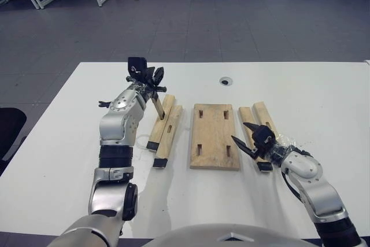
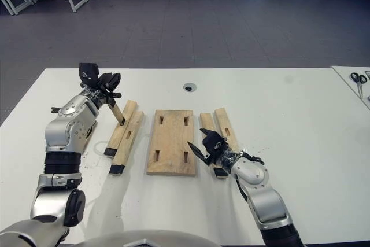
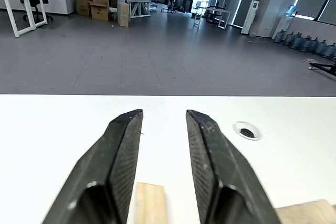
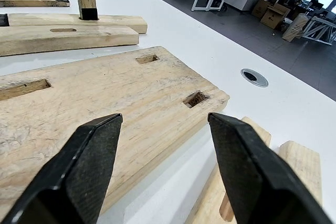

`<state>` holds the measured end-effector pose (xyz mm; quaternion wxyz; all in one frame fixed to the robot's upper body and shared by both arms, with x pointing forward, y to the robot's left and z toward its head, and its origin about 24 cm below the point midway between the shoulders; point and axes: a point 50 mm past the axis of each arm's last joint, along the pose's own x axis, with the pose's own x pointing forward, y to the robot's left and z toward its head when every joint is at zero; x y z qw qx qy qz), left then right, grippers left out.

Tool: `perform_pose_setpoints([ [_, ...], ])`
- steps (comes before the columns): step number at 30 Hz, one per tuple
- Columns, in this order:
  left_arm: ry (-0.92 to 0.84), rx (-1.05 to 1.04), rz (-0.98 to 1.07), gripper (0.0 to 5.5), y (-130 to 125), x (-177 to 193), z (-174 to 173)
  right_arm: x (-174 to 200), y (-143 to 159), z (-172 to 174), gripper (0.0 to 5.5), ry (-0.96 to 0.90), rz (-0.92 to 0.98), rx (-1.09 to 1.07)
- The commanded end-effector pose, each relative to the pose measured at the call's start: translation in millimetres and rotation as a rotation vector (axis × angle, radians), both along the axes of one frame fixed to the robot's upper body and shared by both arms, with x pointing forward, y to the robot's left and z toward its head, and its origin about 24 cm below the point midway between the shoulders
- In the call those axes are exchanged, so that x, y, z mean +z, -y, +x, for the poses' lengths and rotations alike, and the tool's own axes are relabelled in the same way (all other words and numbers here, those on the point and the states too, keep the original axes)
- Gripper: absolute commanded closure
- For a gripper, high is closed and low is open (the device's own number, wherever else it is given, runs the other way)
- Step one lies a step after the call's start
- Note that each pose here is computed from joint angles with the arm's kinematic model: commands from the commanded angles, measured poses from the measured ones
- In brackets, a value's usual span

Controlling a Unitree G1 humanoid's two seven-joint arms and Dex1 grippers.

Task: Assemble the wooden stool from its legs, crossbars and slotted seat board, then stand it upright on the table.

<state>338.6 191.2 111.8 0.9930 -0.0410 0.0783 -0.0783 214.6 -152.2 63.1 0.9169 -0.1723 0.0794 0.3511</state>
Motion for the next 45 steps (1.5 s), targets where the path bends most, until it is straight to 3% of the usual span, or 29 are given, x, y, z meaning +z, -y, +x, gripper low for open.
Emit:
perform_pose_setpoints([
  [1,-0.161,0.083,0.029,3.99,-20.8,-33.2,-7.9,-0.4,1.1,-0.4,2.50,0.006,-0.006,-0.012],
  [6,0.144,0.007,-0.050,3.99,-5.9,30.3,1.8,-1.4,1.5,-2.2,2.50,0.001,-0.006,-0.023],
  [13,0.315,0.139,0.058,3.99,-53.4,65.2,-28.7,-3.2,1.8,-6.4,2.50,-0.011,-0.006,-0.028],
  [17,0.167,0.135,0.101,3.99,-54.7,29.1,-69.8,-3.5,2.0,-8.4,2.50,-0.015,-0.006,-0.029],
  [23,-0.119,0.067,0.074,2.88,-33.4,-46.9,-137.7,-3.6,5.4,-9.1,2.50,-0.022,-0.011,-0.033],
  [25,-0.168,0.037,0.067,2.88,-26.7,-59.7,-146.6,-3.6,5.2,-8.3,2.50,-0.024,-0.013,-0.027],
  [34,-0.262,-0.055,0.124,2.88,-9.3,-83.7,-155.9,-2.8,6.1,-5.6,2.50,-0.024,-0.019,-0.010],
  [45,-0.268,-0.112,0.139,2.88,2.5,-88.1,-148.2,-2.8,8.6,-3.2,2.50,-0.027,-0.028,-0.008],
])
